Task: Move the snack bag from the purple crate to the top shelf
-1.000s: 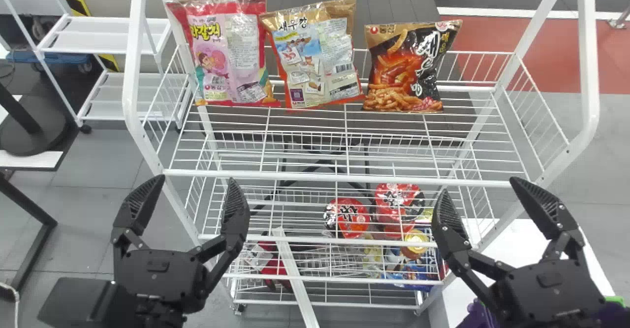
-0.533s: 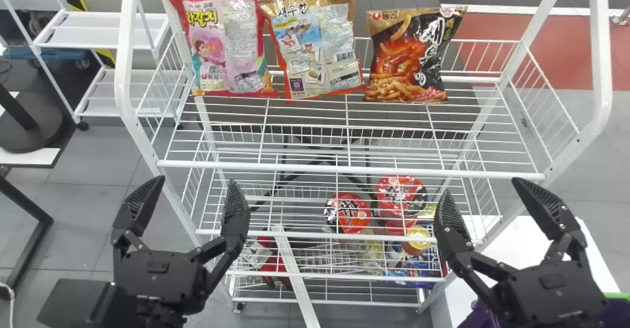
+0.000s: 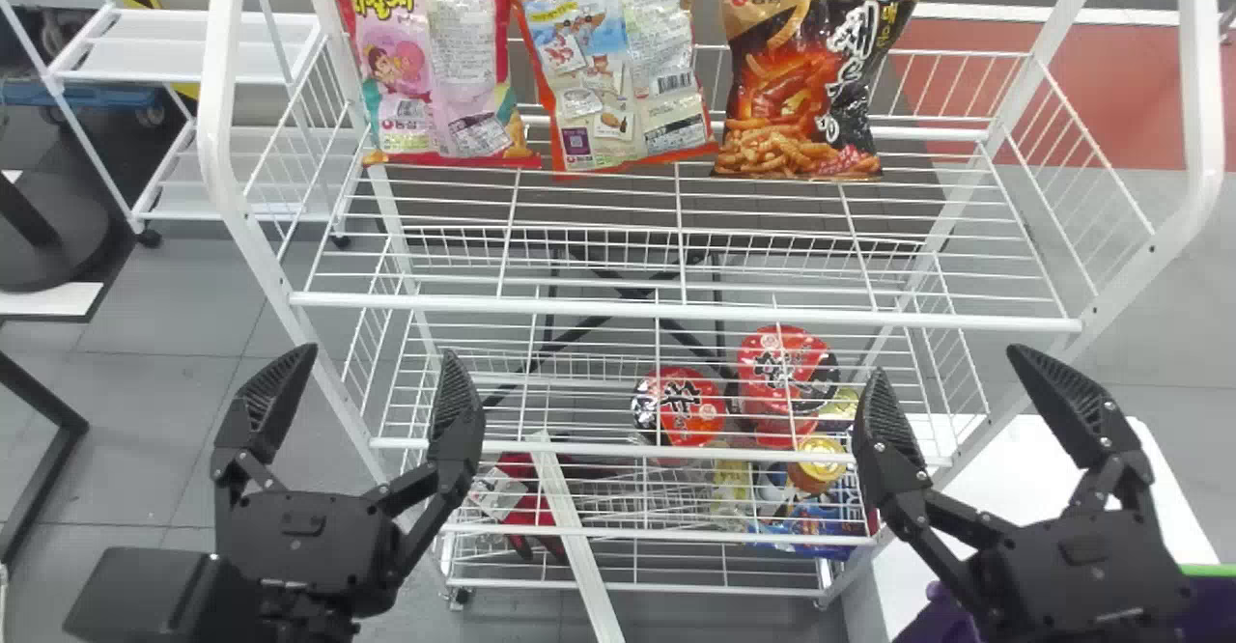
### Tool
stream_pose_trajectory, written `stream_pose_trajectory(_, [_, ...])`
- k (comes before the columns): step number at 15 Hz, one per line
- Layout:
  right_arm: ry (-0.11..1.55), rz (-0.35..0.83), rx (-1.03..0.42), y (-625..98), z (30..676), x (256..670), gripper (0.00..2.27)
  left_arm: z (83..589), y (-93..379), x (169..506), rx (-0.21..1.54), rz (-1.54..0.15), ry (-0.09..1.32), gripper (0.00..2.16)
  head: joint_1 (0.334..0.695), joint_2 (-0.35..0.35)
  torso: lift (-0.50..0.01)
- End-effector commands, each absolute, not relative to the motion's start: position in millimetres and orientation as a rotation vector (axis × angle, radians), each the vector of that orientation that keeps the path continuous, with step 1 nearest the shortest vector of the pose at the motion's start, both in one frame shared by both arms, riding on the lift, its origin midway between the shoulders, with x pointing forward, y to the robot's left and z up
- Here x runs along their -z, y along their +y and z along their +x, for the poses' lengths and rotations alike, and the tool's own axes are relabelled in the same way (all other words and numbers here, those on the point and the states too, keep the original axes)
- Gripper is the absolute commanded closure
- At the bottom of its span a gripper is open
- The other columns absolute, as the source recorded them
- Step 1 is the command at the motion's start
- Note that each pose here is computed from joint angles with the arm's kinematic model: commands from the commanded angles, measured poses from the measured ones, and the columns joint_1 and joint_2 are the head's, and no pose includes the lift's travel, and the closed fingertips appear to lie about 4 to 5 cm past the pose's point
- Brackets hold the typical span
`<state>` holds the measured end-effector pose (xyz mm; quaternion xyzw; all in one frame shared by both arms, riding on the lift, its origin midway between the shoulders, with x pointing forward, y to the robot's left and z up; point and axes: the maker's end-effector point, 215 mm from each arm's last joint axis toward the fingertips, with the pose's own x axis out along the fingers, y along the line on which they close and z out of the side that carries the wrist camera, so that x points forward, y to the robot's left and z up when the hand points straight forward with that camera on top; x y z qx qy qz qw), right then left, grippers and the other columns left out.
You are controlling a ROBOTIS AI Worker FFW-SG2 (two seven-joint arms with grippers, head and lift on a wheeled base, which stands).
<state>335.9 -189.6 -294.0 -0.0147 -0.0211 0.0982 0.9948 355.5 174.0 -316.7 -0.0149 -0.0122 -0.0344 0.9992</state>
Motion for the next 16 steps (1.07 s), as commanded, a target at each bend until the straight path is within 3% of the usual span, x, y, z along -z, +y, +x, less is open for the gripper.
stream_pose_trajectory(1, [-0.049, -0.028, -0.196, -189.8, 335.9, 292.9, 0.14, 355.5, 173.9, 316.4, 0.069, -0.029, -0.023, 0.1, 0.695, -0.026, -0.106])
stream_pose_trajectory(16, [-0.074, -0.015, -0.19, -192.4, 334.0, 287.6, 0.14, 354.6, 170.0, 314.6, 0.075, -0.033, -0.026, 0.1, 0.695, -0.035, -0.166])
